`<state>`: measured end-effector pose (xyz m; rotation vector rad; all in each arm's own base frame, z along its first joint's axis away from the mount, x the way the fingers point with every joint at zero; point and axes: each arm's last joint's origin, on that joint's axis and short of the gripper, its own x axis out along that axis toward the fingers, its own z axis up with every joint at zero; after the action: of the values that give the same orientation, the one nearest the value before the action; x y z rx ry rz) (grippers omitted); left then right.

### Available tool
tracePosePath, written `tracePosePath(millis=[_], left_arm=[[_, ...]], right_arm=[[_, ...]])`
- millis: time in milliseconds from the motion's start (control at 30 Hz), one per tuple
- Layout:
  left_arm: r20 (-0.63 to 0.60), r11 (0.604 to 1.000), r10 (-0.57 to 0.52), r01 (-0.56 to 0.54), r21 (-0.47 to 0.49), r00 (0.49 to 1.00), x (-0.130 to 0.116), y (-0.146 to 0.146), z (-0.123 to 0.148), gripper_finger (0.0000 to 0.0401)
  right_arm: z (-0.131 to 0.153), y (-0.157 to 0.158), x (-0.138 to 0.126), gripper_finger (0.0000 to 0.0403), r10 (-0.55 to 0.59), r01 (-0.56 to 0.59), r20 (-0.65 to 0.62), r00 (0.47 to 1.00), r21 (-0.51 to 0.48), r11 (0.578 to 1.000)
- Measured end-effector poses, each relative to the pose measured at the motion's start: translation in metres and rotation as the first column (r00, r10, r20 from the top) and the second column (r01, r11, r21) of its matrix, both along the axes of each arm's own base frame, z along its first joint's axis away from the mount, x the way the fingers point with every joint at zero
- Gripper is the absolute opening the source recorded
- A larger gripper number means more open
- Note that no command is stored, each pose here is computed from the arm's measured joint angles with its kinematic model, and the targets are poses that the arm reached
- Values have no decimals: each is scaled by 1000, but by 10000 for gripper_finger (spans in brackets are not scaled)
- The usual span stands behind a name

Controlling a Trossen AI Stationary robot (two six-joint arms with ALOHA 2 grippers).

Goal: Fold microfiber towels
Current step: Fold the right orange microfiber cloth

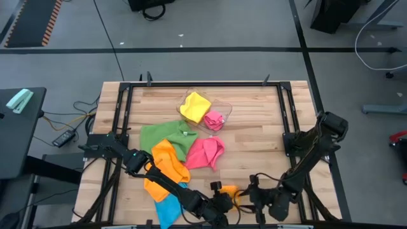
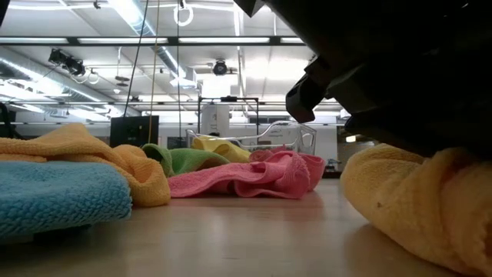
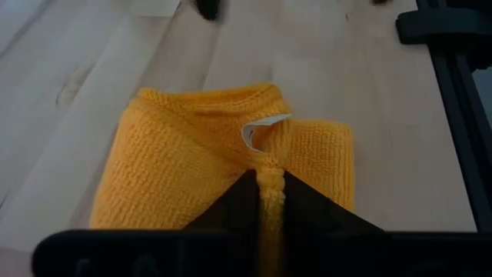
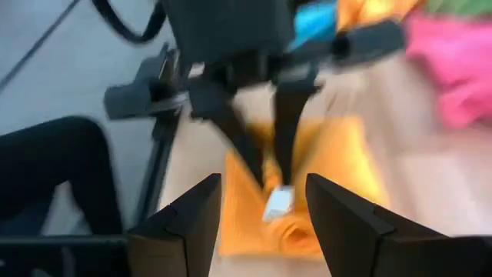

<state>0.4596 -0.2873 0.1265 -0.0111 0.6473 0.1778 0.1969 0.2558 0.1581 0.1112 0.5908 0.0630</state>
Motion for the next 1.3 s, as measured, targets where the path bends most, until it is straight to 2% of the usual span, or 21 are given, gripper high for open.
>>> tracePosePath(millis=[133, 300, 400, 667, 833, 1033, 1100, 1200, 1300], left_arm=[[-1, 1000, -1, 1, 1, 1000, 0, 0, 0, 68], [-2, 1000, -8, 9, 5, 1000, -1, -2, 0, 81], [-3, 1000, -14, 14, 10, 1000, -2, -3, 0, 103], [-9, 995, -73, 74, 63, 997, -5, -9, 2, 192], [5, 995, -85, 84, 54, 996, -9, -12, 14, 224], [32, 992, -112, 110, 53, 993, -21, -22, 42, 223], [27, 993, -106, 105, 61, 994, -24, -23, 44, 215], [-1, 993, -62, 62, 104, 998, -30, -24, 39, 202], [-49, 992, 33, -27, 121, 998, -33, -14, 33, 187]], right_arm=[[-10, 3, -1, 200, -21, 27, 53, 998, -123, 992], [-31, -1, 14, 200, -49, 56, 50, 998, -169, 984], [-39, -5, 21, 200, -52, 57, 32, 998, -196, 979], [-39, -8, 28, 200, -30, 31, 10, 1000, -179, 983], [-41, -10, 27, 200, -35, 34, -3, 999, -168, 985], [-42, -10, 25, 200, -40, 36, -16, 999, -165, 986], [-42, -10, 25, 200, -44, 40, -19, 999, -164, 986], [-42, -10, 25, 200, -48, 45, -18, 999, -155, 987], [-42, -10, 25, 200, -48, 45, -22, 999, -147, 988]])
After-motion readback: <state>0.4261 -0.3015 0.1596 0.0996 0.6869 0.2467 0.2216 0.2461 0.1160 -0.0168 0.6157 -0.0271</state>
